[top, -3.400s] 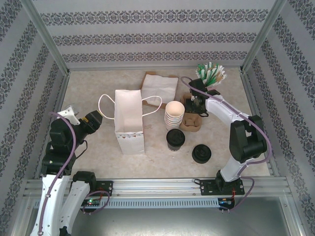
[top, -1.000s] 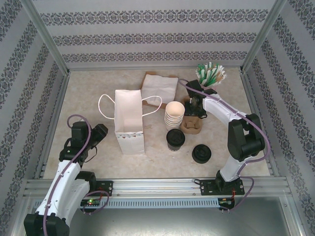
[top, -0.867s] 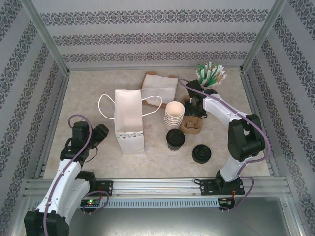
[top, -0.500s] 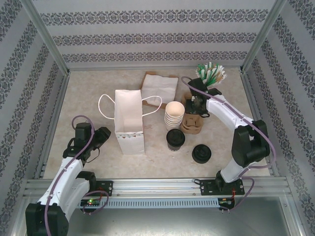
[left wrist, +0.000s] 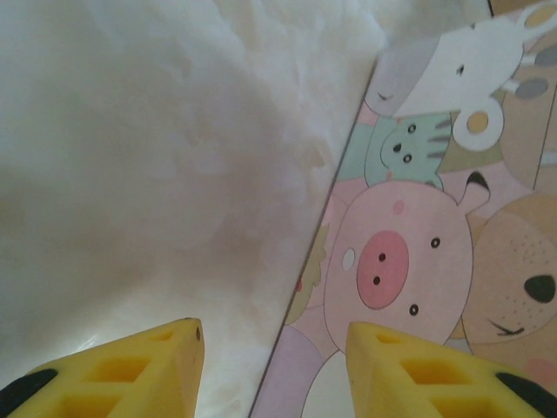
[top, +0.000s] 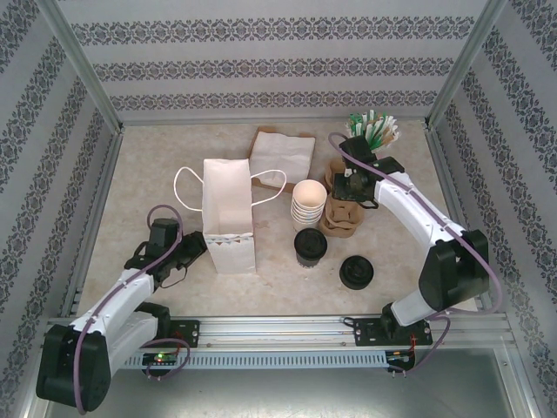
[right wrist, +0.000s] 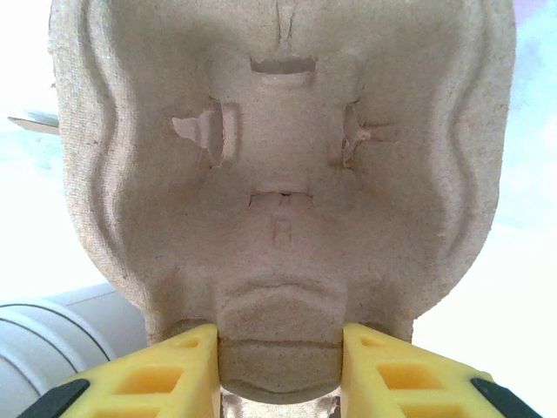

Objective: Pack the takeout coffee

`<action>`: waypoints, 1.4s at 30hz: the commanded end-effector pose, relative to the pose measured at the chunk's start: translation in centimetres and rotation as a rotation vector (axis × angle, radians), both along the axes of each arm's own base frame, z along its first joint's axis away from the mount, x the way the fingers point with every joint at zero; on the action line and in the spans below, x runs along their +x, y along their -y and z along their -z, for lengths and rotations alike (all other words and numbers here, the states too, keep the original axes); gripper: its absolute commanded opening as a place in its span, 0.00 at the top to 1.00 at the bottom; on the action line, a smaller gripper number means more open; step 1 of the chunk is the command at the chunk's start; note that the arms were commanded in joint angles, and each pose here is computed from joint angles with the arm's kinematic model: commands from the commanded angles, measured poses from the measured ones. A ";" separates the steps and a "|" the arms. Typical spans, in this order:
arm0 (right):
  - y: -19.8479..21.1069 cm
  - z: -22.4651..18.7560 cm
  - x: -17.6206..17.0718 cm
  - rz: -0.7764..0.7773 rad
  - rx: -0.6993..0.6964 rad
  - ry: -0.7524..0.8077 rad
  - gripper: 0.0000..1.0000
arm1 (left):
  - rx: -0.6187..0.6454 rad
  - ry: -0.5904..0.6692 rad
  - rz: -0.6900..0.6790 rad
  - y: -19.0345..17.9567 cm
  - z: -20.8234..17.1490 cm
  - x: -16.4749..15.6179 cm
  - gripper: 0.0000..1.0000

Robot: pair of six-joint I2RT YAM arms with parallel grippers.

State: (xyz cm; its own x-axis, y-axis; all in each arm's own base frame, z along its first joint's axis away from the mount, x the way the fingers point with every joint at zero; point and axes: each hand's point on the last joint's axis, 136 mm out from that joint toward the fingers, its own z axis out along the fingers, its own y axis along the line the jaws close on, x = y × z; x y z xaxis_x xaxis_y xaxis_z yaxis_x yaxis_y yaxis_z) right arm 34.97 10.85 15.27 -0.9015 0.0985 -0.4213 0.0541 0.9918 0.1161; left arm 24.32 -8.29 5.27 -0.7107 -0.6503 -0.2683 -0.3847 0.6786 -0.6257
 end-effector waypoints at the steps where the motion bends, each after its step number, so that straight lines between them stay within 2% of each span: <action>1: 0.7 -1.6 -0.4 0.013 -0.017 0.024 0.64 | -0.017 0.035 0.017 1.0 -0.2 0.4 0.52; 18: 1.9 -5.2 -2.6 0.001 -0.018 0.086 0.64 | -0.087 0.075 0.052 4.5 -0.4 -0.1 0.52; 27: 2.3 -7.4 -3.8 -0.007 -0.017 0.131 0.64 | -0.133 0.102 0.109 8.0 -0.9 1.1 0.52; 32: 2.4 -9.1 -4.3 -0.016 -0.009 0.168 0.64 | -0.099 0.074 0.154 8.8 -0.5 1.1 0.52; 42: 1.3 -15.0 -5.1 -0.067 -0.021 0.286 0.64 | 0.027 0.145 0.133 6.4 -2.4 0.9 0.52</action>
